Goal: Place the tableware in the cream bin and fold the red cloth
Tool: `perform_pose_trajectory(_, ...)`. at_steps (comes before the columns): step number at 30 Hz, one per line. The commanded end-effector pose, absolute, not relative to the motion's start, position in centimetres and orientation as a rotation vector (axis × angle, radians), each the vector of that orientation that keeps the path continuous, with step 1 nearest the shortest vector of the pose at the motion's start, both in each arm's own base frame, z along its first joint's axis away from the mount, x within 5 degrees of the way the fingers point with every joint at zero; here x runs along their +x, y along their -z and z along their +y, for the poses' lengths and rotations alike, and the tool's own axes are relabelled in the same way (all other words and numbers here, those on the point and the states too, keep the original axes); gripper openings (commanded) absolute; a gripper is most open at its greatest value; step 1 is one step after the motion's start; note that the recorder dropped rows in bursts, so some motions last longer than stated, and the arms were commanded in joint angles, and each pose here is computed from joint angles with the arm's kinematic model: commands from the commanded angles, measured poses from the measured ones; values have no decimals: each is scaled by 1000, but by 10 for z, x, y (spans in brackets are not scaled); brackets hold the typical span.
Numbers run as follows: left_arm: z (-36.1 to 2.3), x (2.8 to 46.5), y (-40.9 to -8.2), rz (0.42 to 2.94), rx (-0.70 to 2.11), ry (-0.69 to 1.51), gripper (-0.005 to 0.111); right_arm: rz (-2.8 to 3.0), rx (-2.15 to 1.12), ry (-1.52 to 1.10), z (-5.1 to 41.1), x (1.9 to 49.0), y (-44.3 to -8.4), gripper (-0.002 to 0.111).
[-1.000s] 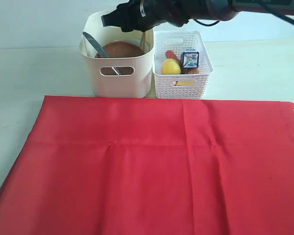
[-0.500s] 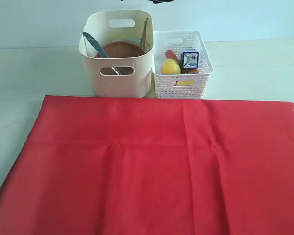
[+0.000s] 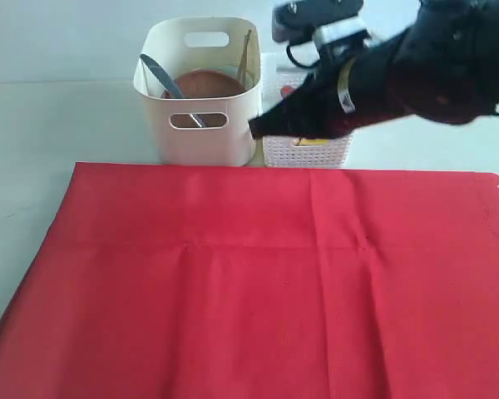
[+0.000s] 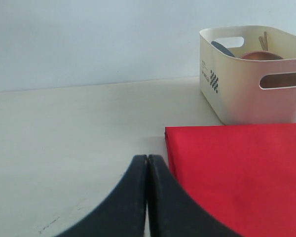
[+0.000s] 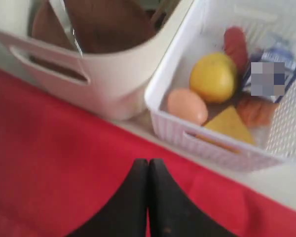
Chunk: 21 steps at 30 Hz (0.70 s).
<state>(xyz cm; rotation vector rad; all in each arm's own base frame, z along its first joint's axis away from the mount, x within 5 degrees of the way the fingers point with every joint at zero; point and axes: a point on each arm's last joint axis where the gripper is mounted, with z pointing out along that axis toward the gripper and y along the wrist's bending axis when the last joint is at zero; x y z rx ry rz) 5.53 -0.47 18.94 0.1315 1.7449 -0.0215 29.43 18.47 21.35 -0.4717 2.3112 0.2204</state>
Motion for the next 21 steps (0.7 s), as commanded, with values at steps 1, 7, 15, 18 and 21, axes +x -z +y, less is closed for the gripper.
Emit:
perform_pose_trajectory(1,-5,55,-190,1735,133,25,3,2386,-503,-220,173,272,-185,0)
perform_pose_trajectory(7,-5,55,-190,1735,133,25,3,2580,-493,-99,155,250,-146,0)
perform_pose_trajectory(15,-5,55,-190,1735,133,25,3,2693,-538,-62,158,252,-101,0)
perform_pose_trajectory(18,-5,55,-190,1735,133,25,3,2693,-547,-89,165,259,-90,0)
perform_pose_trajectory(21,-5,55,-190,1735,133,25,3,2707,-558,-85,171,267,-78,0)
